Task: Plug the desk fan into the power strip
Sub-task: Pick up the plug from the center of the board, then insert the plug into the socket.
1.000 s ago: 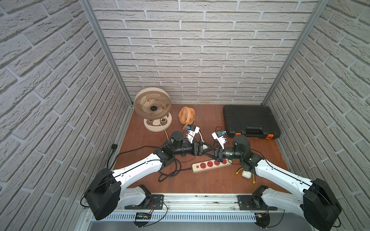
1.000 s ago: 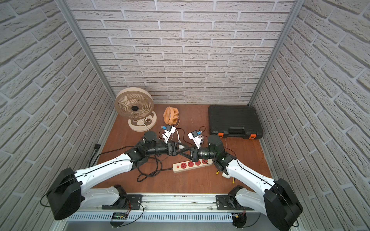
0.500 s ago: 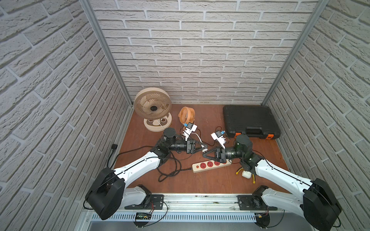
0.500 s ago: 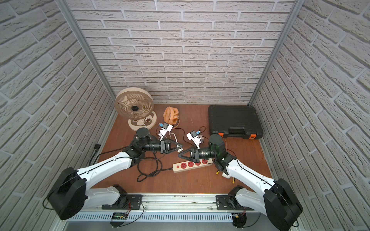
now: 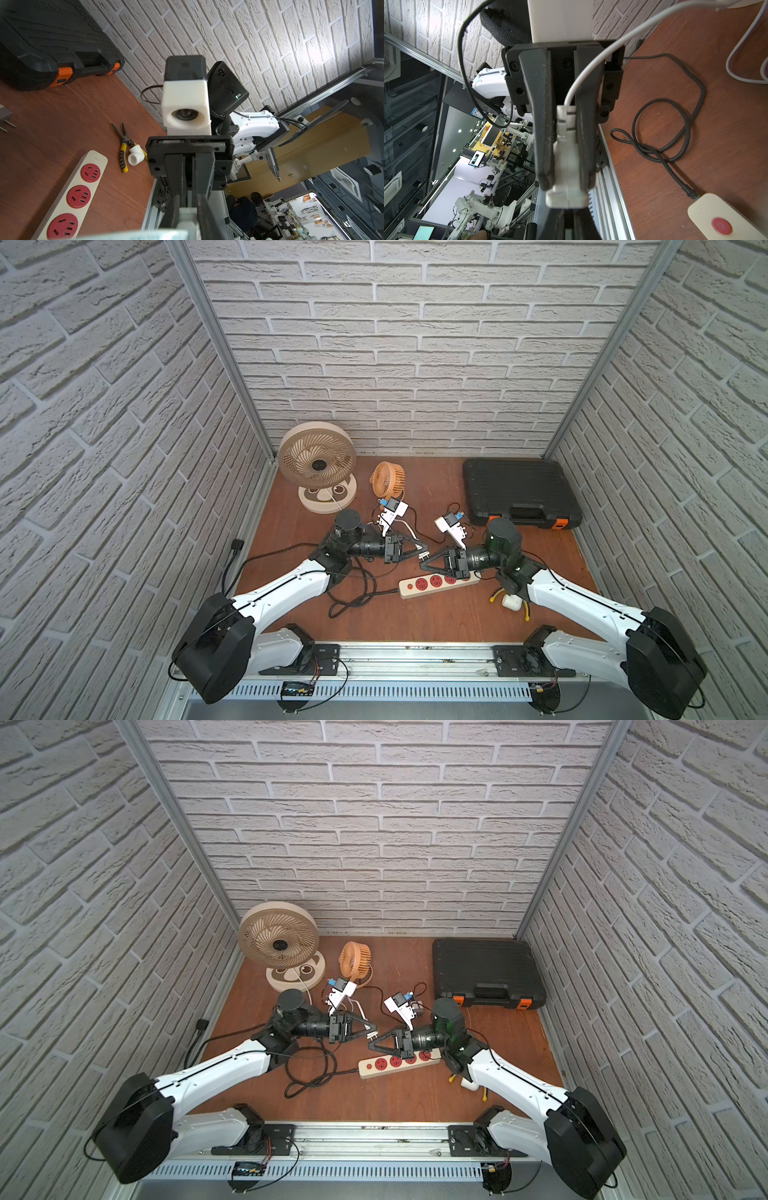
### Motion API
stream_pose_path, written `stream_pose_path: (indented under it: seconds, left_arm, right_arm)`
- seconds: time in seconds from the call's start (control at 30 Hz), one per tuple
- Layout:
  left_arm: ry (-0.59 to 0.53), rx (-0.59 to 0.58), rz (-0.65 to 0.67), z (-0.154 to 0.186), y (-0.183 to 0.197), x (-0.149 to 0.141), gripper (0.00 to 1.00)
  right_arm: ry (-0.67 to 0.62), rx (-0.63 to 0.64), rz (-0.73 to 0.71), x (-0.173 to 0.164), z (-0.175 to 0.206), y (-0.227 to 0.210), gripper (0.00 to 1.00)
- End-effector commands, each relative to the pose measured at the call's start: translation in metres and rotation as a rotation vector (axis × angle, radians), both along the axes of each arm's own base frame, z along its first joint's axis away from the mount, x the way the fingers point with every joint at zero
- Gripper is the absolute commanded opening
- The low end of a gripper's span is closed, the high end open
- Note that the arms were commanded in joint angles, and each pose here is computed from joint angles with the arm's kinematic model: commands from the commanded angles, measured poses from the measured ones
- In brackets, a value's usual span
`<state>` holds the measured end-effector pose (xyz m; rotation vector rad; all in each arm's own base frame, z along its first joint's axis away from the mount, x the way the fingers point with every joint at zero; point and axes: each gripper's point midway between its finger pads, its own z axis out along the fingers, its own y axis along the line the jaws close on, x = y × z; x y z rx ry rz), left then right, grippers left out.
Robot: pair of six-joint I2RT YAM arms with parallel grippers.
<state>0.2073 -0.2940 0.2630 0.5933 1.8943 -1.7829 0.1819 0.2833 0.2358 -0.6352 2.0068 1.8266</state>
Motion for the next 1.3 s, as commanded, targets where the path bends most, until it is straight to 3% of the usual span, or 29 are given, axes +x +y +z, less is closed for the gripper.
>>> stream_pose_path:
  seconds: [0.0, 0.17, 0.37, 0.57, 0.73, 0.83, 1.07, 1.27]
  left_arm:
    - [-0.054, 0.048, 0.023, 0.006, 0.006, -0.006, 0.0]
    - [-0.072, 0.225, 0.204, -0.01, 0.02, 0.006, 0.0]
    - [-0.197, 0.326, 0.322, -0.02, 0.03, 0.008, 0.0]
    - [-0.408, 0.424, 0.359, -0.041, 0.023, 0.005, 0.0]
    - [-0.491, 0.577, 0.321, -0.069, 0.01, 0.013, 0.0]
    - [-0.501, 0.616, 0.296, -0.086, 0.0, 0.021, 0.0]
    - [-0.628, 0.517, 0.149, -0.091, -0.026, 0.007, 0.0]
    - [-0.702, 0.533, 0.088, -0.109, -0.026, 0.003, 0.0]
  right_arm:
    - [-0.058, -0.011, -0.037, 0.008, 0.01, -0.005, 0.26]
    - [-0.077, -0.172, -0.107, 0.007, -0.02, -0.019, 0.64]
    - [-0.1, -0.405, -0.242, 0.014, -0.062, -0.049, 0.99]
    - [-0.145, -0.531, -0.398, 0.02, -0.073, -0.079, 1.0]
    - [-0.181, -0.601, -0.656, 0.036, -0.069, -0.117, 1.0]
    - [-0.183, -0.58, -0.771, 0.038, -0.066, -0.133, 1.0]
    - [-0.147, -0.497, -0.918, 0.046, -0.08, -0.147, 1.0]
    - [-0.236, -0.529, -0.945, 0.05, -0.092, -0.154, 1.0]
